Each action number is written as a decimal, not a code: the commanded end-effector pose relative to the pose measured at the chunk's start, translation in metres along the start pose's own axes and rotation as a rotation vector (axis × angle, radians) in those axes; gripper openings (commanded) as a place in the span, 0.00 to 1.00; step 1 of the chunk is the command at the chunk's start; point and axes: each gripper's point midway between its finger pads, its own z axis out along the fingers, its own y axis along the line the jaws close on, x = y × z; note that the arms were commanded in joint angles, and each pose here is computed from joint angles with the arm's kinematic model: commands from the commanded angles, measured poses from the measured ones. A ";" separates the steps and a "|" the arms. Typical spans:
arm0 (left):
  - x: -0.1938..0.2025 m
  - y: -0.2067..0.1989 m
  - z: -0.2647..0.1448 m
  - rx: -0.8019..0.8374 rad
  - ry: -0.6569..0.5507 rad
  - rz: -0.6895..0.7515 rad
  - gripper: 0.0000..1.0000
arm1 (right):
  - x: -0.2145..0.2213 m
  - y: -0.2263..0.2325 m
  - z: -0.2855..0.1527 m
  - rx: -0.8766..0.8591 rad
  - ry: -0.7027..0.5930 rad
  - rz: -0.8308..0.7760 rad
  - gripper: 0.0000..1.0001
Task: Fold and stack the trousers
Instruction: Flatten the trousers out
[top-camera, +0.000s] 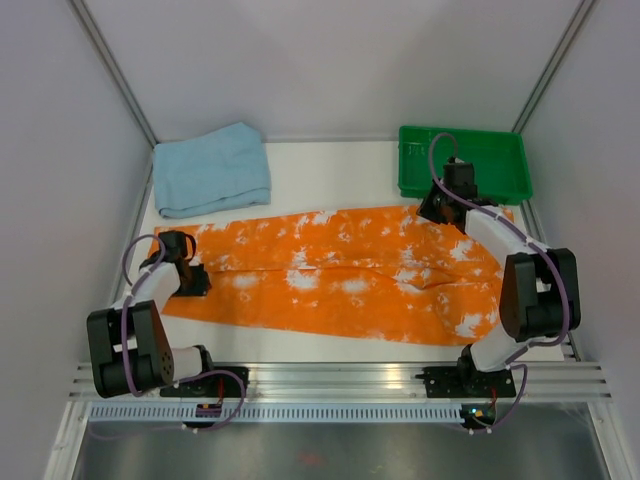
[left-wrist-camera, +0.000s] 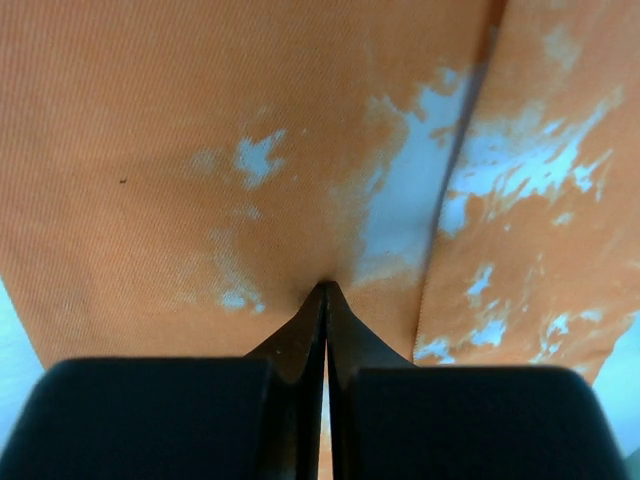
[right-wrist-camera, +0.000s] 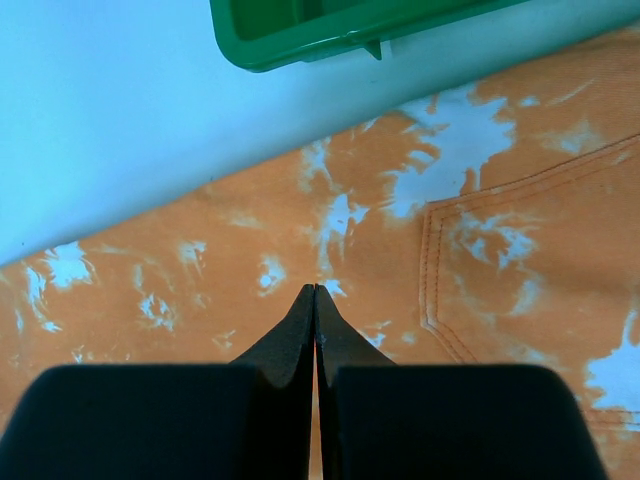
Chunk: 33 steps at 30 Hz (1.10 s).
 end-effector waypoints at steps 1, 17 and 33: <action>0.004 0.096 -0.009 -0.409 -0.007 0.018 0.02 | -0.016 0.008 0.007 0.000 -0.035 0.011 0.00; -0.003 0.117 -0.036 -0.551 -0.053 -0.051 0.02 | 0.080 0.188 0.035 -0.423 0.153 -0.422 0.00; -0.056 -0.033 -0.053 -0.041 -0.224 0.189 0.15 | 0.133 0.205 0.064 -0.324 0.228 -0.544 0.00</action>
